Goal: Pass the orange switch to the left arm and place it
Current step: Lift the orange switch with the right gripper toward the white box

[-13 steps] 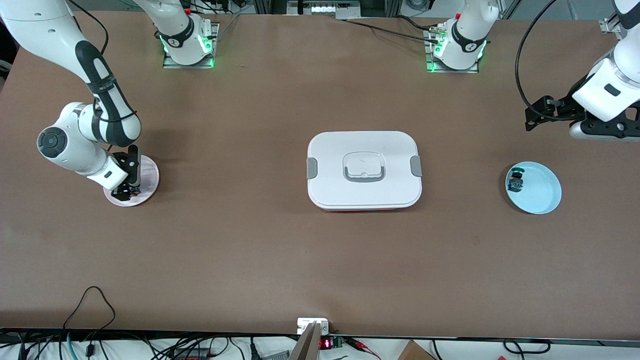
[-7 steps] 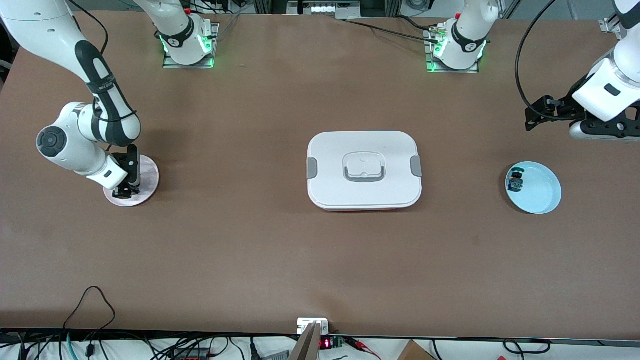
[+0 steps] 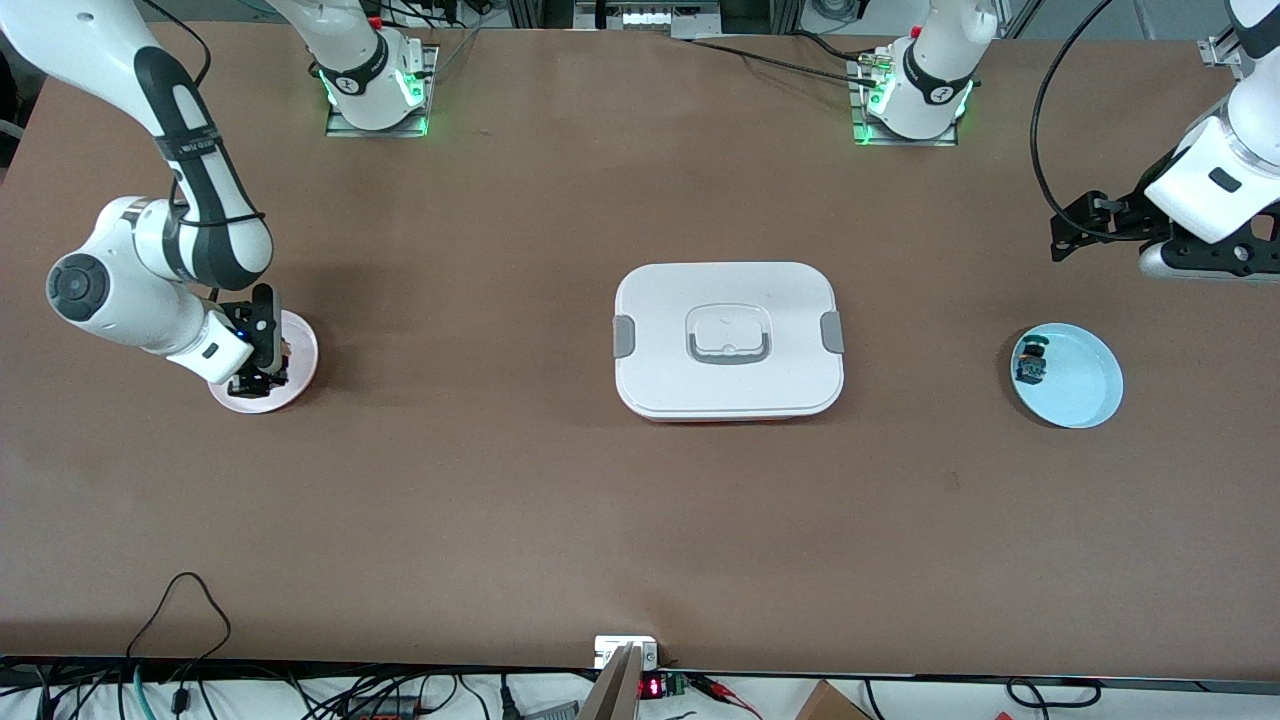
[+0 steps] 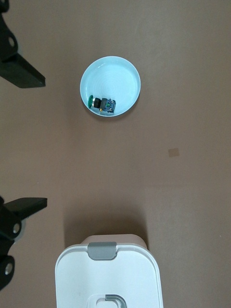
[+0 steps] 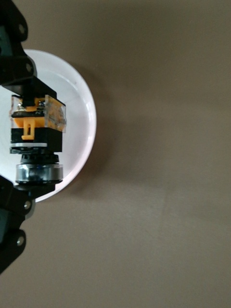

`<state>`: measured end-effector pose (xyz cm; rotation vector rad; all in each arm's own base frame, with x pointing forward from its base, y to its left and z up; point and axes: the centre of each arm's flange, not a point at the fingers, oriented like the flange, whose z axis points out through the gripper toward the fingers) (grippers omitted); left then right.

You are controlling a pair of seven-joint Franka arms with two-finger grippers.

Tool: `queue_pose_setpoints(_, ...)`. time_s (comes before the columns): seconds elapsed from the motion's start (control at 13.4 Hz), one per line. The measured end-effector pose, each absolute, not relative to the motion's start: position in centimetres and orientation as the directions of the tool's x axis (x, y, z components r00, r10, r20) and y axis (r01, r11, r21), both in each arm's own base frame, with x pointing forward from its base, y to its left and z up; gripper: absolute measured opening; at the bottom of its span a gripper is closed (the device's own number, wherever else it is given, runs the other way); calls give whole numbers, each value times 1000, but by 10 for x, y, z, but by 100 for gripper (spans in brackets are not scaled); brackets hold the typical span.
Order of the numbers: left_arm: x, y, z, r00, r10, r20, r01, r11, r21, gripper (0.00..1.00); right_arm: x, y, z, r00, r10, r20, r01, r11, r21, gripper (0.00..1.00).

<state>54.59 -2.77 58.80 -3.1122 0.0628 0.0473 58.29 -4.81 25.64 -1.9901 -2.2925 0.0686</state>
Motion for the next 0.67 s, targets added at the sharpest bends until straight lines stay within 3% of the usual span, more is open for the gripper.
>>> queue_pose_setpoints(0.3, 546, -24, 588, 999, -33, -31, -33, -999, -28, 100, 579, -3, 291, -5, 953, 304, 962, 87, -259, 72)
queue_pose_setpoints(0.67, 546, -21, 588, 999, -28, -31, -29, -999, -26, 100, 560, 90, 343, 164, 708, 687, 922, 138, -362, 72)
